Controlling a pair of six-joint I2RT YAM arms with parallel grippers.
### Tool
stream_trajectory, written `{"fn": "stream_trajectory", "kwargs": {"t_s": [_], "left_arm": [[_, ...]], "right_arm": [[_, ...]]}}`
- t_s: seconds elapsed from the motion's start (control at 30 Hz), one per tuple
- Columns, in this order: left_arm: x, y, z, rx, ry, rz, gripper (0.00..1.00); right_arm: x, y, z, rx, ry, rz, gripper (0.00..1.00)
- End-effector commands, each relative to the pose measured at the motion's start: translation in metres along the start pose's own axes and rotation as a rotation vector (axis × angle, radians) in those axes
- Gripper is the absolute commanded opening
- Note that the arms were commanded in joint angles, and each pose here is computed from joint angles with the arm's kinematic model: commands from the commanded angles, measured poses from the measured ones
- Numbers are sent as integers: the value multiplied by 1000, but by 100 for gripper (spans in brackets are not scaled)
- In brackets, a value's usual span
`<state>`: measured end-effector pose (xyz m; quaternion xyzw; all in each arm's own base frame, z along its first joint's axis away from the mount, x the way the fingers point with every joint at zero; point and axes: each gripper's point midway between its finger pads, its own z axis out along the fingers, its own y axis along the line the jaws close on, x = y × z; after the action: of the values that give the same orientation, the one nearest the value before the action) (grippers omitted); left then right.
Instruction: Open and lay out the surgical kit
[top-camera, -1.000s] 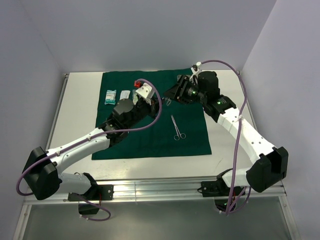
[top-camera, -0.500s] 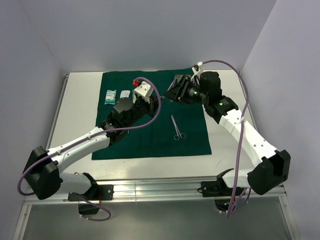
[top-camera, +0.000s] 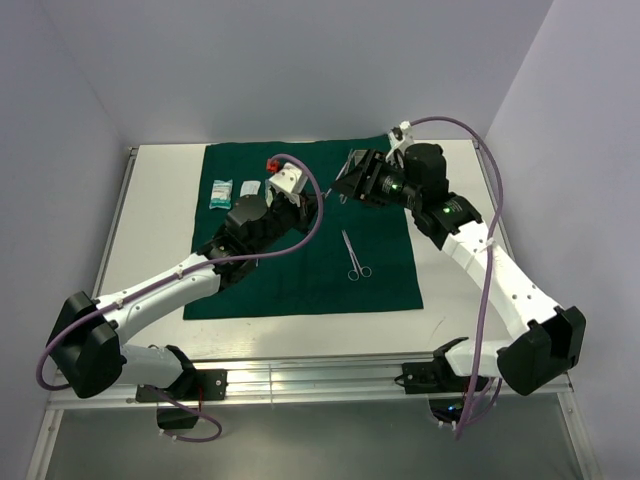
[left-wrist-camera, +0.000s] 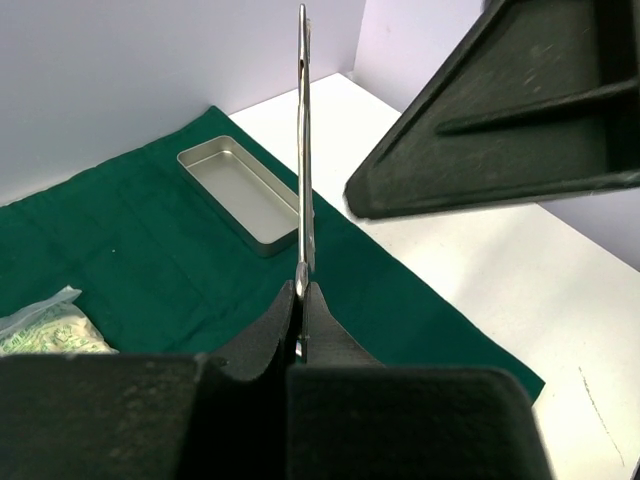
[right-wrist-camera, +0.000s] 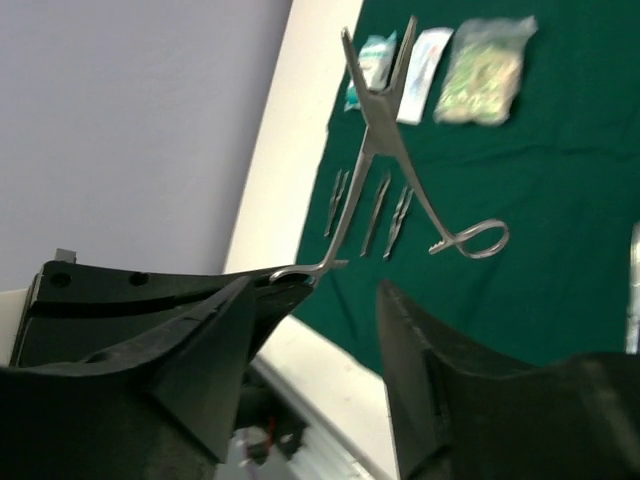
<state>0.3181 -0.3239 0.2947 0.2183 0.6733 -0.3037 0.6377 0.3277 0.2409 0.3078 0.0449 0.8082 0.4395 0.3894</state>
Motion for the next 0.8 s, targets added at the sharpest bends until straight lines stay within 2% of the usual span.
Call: {"fn": "stream_trajectory", "kwargs": {"t_s": [0.0, 0.07, 0.2, 0.57, 0.77], "left_arm": [[-28, -3, -5, 11, -83, -15, 0], [-34, -5, -8, 26, -98, -23, 0], [-40, -11, -13, 58, -114, -58, 0], [-61, -30, -18, 161, -163, -116, 0], [-62, -32, -18, 169, -158, -141, 0]], "right_arm": [[-34, 14, -26, 0, -149, -148, 61], [-43, 14, -35, 15, -201, -215, 69], [-57, 9, -45, 69, -271, -284, 77], [-67, 11, -25, 43, -259, -343, 89], [-62, 25, -20, -47, -237, -332, 91]]}}
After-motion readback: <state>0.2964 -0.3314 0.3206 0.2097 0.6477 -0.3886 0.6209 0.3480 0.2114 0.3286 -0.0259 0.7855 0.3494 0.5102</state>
